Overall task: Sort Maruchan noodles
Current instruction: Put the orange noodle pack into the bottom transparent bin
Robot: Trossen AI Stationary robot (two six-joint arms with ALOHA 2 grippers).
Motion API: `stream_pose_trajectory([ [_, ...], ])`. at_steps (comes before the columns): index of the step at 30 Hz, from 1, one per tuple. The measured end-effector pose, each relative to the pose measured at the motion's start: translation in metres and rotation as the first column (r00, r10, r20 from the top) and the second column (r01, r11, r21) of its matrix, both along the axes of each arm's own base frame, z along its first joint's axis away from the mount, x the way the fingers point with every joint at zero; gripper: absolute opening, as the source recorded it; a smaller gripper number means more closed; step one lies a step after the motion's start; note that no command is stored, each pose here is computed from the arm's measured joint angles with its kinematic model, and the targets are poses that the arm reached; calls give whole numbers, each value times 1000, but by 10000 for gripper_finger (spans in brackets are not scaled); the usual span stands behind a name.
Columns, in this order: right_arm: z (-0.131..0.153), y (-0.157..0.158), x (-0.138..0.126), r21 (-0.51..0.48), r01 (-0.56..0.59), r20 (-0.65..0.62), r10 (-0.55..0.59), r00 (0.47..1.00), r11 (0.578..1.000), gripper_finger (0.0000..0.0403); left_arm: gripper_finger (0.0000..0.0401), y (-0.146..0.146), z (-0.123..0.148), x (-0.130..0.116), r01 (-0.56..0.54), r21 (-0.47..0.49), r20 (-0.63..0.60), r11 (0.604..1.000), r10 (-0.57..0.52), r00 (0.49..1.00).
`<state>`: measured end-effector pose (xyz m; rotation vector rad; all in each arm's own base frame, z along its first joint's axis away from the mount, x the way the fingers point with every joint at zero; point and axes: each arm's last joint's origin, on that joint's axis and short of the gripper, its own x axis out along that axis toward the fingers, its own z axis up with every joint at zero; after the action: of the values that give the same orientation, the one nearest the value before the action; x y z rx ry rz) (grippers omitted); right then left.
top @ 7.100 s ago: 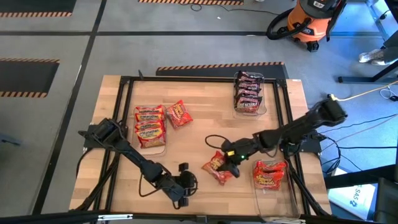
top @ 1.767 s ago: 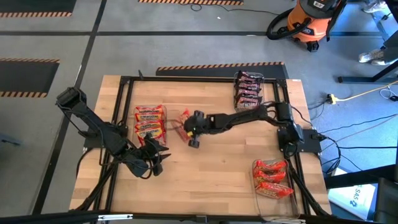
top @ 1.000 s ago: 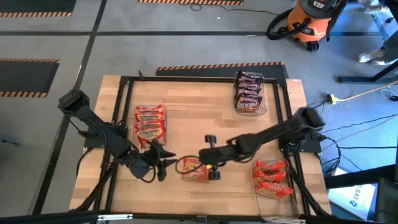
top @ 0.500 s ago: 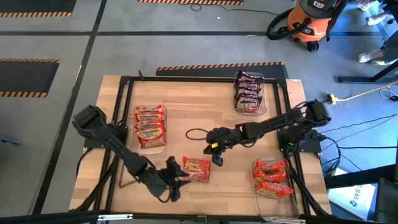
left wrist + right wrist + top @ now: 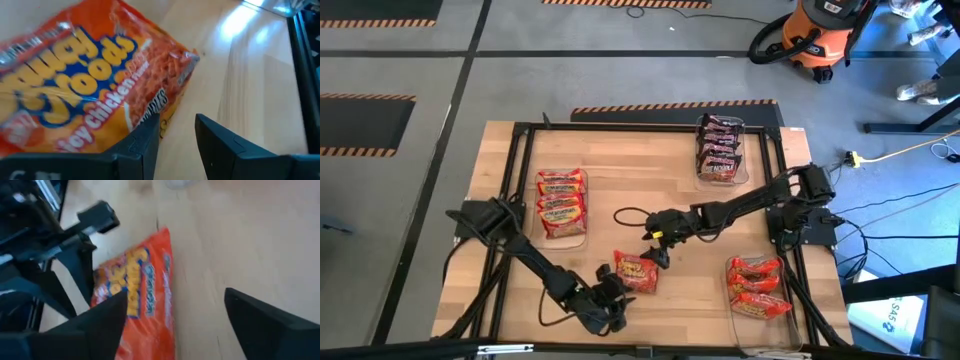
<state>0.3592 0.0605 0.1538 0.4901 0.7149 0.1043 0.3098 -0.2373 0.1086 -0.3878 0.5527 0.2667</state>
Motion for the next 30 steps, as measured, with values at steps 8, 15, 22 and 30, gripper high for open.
stream_pose_trajectory([
  [8,-24,4,4,128,-6,-84,17,996,992,328,121,0,-6,-3,9,35,-26,999,-8,1000],
  [15,-32,4,8,182,11,-88,5,996,983,315,121,3,-7,-2,5,53,-33,999,-3,999],
  [22,-48,1,14,249,34,-106,-8,994,968,314,121,3,-7,-3,-2,73,-36,997,5,999],
  [30,-51,5,18,350,-11,-112,53,992,937,314,121,8,-9,-1,-14,90,-54,996,19,998],
])
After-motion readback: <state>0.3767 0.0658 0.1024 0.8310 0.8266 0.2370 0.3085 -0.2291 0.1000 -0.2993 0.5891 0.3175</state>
